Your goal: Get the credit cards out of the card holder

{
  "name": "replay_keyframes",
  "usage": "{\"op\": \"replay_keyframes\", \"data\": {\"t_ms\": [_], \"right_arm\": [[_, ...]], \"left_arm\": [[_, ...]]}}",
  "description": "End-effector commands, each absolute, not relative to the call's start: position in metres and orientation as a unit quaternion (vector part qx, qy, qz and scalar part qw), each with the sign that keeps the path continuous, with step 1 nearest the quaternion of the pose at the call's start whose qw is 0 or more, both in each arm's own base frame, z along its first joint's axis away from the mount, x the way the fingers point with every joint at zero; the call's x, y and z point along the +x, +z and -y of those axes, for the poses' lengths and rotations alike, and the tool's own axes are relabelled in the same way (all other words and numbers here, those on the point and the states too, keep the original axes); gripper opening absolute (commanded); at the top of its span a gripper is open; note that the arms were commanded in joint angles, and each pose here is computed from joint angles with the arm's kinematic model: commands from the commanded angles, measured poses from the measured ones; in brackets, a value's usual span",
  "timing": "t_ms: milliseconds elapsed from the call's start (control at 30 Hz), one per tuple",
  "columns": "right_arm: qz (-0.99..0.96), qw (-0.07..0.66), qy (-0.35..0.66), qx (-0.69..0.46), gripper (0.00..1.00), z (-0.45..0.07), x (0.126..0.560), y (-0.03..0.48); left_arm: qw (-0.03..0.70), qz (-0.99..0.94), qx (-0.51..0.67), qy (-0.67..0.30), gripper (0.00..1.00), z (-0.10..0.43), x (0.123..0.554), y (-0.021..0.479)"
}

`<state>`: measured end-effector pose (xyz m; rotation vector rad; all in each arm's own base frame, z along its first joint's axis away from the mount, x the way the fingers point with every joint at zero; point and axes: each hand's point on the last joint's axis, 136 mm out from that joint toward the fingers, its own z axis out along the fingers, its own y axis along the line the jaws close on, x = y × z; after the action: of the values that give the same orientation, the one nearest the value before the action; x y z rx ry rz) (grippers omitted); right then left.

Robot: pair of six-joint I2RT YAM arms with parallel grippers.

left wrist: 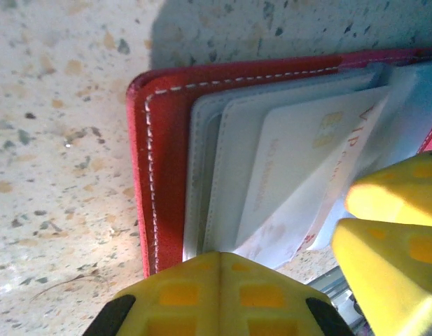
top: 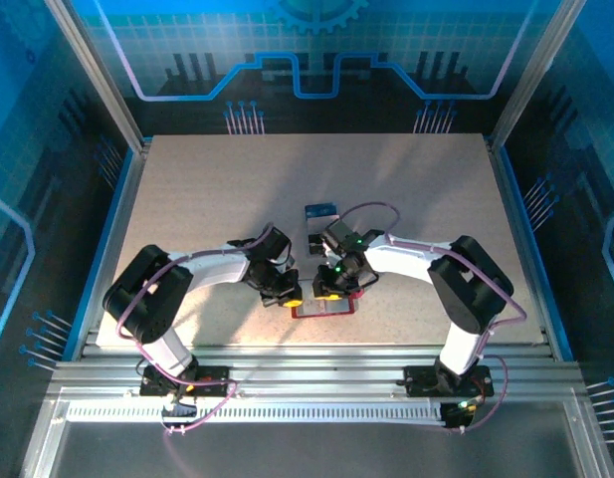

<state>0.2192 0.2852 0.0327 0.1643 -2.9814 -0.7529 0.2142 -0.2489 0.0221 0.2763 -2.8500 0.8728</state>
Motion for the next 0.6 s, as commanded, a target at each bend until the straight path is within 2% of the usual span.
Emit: {"op": "replay_keyframes", "data": {"t_ms": [0, 367, 567], "right_arm": [[0.961, 0.028, -0.272, 0.038, 0.29, -0.284, 0.22, 0.046], [0.944, 0.039, -0.326, 0.011, 0.29, -0.287, 0.22, 0.04], [0.943, 0.042, -0.331, 0.008, 0.29, -0.288, 0.221, 0.036]], "left_arm": [[0.082, 0.958, 0.09, 0.26, 0.0, 0.24, 0.209, 0.018], [0.052, 0.945, 0.083, 0.313, 0.0, 0.26, 0.226, 0.051], [0.057, 0.947, 0.084, 0.305, 0.0, 0.26, 0.227, 0.046]]}}
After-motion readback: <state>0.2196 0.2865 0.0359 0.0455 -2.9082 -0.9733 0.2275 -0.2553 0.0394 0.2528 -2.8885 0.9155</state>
